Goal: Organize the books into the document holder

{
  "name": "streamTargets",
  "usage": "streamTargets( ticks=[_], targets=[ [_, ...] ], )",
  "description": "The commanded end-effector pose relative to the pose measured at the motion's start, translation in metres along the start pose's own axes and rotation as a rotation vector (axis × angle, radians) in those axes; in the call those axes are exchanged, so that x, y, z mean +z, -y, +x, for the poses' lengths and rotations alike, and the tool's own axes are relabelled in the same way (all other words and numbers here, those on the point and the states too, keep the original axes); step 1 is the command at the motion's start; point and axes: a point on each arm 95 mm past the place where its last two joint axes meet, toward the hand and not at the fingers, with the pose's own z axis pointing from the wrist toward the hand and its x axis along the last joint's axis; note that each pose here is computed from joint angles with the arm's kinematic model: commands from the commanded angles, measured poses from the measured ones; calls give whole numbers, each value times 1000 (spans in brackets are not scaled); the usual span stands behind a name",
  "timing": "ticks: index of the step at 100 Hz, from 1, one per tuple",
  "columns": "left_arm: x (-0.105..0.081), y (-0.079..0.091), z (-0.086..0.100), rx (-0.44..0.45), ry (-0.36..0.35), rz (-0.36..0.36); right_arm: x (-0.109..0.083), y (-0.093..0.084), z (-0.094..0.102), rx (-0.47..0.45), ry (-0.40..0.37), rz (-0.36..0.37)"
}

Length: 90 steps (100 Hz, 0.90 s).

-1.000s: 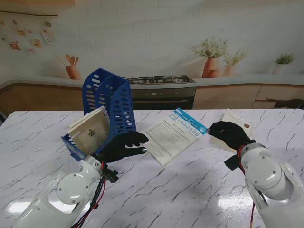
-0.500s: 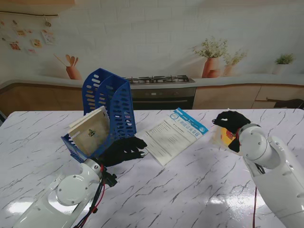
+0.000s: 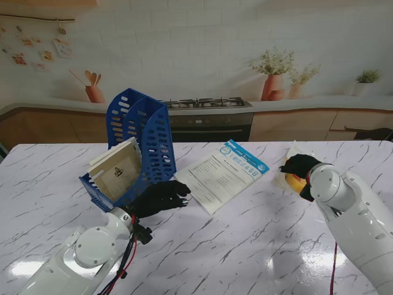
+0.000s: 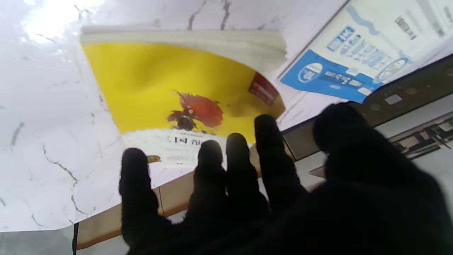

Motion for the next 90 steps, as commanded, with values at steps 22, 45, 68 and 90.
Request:
streamTargets(
  ticks=[22, 45, 68, 90],
  targets=[
    [1, -6, 1, -24, -23, -17, 8, 32, -22, -13, 59, 118],
    [2, -5, 0, -33, -25, -8, 2, 53, -32, -29, 70, 200],
    [1, -4, 0, -41, -22, 6, -10, 70, -34, -42, 48, 254],
    [1, -3, -2, -48, -19, 5, -25, 84, -35, -23, 27, 303]
  ],
)
